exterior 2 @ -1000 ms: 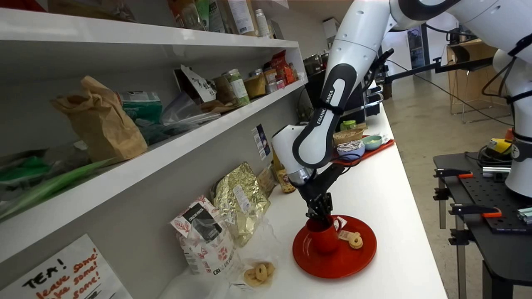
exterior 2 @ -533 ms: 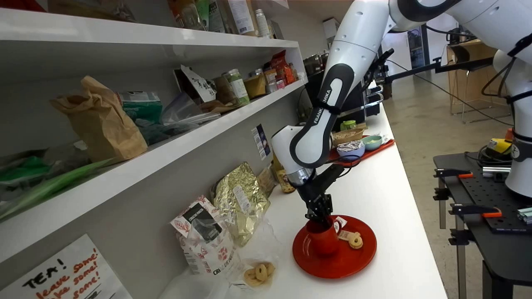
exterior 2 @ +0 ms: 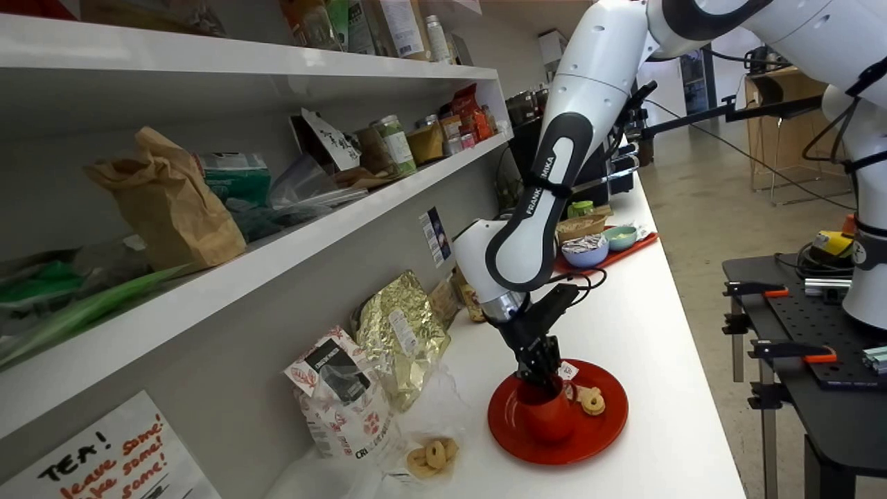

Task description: Put the red mug on the red plate.

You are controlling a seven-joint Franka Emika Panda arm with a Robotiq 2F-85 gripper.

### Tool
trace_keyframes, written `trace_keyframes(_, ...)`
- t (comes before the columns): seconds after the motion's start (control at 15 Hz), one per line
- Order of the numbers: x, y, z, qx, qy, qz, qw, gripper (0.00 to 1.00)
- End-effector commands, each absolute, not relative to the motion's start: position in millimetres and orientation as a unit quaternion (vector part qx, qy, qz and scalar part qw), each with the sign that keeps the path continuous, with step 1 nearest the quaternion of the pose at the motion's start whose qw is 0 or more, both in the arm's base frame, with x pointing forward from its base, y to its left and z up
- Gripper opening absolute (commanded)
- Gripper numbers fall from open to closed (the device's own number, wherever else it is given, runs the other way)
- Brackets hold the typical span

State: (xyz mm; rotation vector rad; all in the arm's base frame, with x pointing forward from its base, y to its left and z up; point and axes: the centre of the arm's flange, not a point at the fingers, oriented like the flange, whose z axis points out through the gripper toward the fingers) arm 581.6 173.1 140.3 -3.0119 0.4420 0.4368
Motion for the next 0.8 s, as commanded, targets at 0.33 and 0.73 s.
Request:
trace_keyframes(0.33,577.0,180.0,138.4,-0.978,0.137,0.152,0.032,0.29)
trace_keyframes(0.73,575.6,180.5,140.4,-0.978,0.139,0.152,0.034,0.55)
